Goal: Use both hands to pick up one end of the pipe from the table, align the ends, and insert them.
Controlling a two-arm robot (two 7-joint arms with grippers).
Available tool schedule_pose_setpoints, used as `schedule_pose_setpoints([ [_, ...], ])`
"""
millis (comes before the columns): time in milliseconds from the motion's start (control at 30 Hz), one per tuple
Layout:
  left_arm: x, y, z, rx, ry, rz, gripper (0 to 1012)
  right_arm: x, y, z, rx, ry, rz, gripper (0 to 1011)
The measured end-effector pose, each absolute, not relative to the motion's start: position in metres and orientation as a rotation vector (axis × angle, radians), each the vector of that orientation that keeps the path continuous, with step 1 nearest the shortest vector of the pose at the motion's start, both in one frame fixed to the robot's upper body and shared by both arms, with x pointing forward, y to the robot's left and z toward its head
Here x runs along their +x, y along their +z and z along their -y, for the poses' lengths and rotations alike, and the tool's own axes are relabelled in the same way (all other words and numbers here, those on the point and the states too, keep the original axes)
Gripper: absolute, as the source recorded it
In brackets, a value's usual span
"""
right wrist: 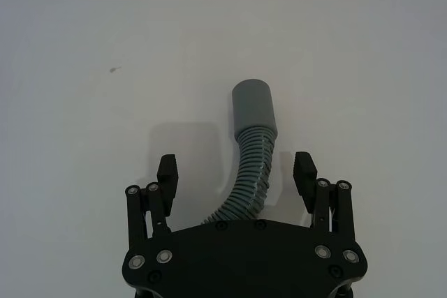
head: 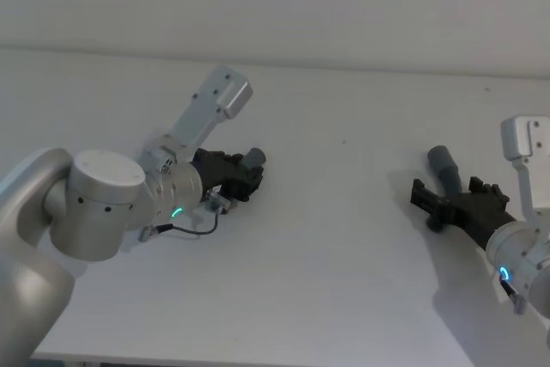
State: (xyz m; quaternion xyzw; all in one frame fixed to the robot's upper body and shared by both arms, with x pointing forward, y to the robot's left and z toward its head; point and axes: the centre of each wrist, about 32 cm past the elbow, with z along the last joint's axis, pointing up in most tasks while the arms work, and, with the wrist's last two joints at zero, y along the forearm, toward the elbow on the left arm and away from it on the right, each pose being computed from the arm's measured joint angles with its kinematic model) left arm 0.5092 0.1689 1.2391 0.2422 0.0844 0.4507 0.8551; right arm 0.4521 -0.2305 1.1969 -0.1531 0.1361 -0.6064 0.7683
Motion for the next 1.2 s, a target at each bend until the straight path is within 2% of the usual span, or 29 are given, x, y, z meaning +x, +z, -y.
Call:
schedule_pose_setpoints([
  [333,0.5092,1.2391,-0.1689,0.509,0.948,-0.177,360,0.4542,1.1954,0.2306,-0.333,-1.308,-0.309,1003],
  [433,0.5092,1.2391,-0.1689,0.509,0.948,-0.177,360,0.4547,1.1951,0.2306,-0.332,-1.305,-0.311,965],
  [567,0.5092,1.2391,-0.1689,0.509,0.948,-0.177,360,0.4553,1.1949,0.2307,-0.331,-1.302,-0.313,850],
  [667,0.5092,1.2391,-0.1689,0.509,0.948,-0.177,360,0.4555,1.1947,0.2307,-0.331,-1.301,-0.314,800],
  [700,0.5092,1.2391,-0.1689,0.509,0.948,-0.177,360,0.4556,1.1947,0.2307,-0.332,-1.300,-0.315,748],
  [867,0.5092,1.2391,-0.1689,0.509,0.948,-0.177,360,0.4558,1.1943,0.2307,-0.332,-1.298,-0.317,616],
  [900,0.5092,1.2391,-0.1689,0.509,0.948,-0.177,360,0.4558,1.1943,0.2307,-0.332,-1.298,-0.317,556],
  [933,0.5092,1.2391,-0.1689,0.509,0.948,-0.177,360,0.4559,1.1943,0.2307,-0.332,-1.298,-0.317,556],
  [1033,0.5092,1.2391,-0.1689,0.509,0.948,-0.177,360,0.4560,1.1942,0.2306,-0.332,-1.296,-0.318,466],
  [1067,0.5092,1.2391,-0.1689,0.509,0.948,-0.177,360,0.4560,1.1942,0.2306,-0.332,-1.296,-0.318,400],
  [1100,0.5092,1.2391,-0.1689,0.509,0.948,-0.177,360,0.4561,1.1942,0.2305,-0.332,-1.296,-0.318,400],
  [1200,0.5092,1.2391,-0.1689,0.509,0.948,-0.177,360,0.4562,1.1943,0.2305,-0.331,-1.296,-0.318,295],
])
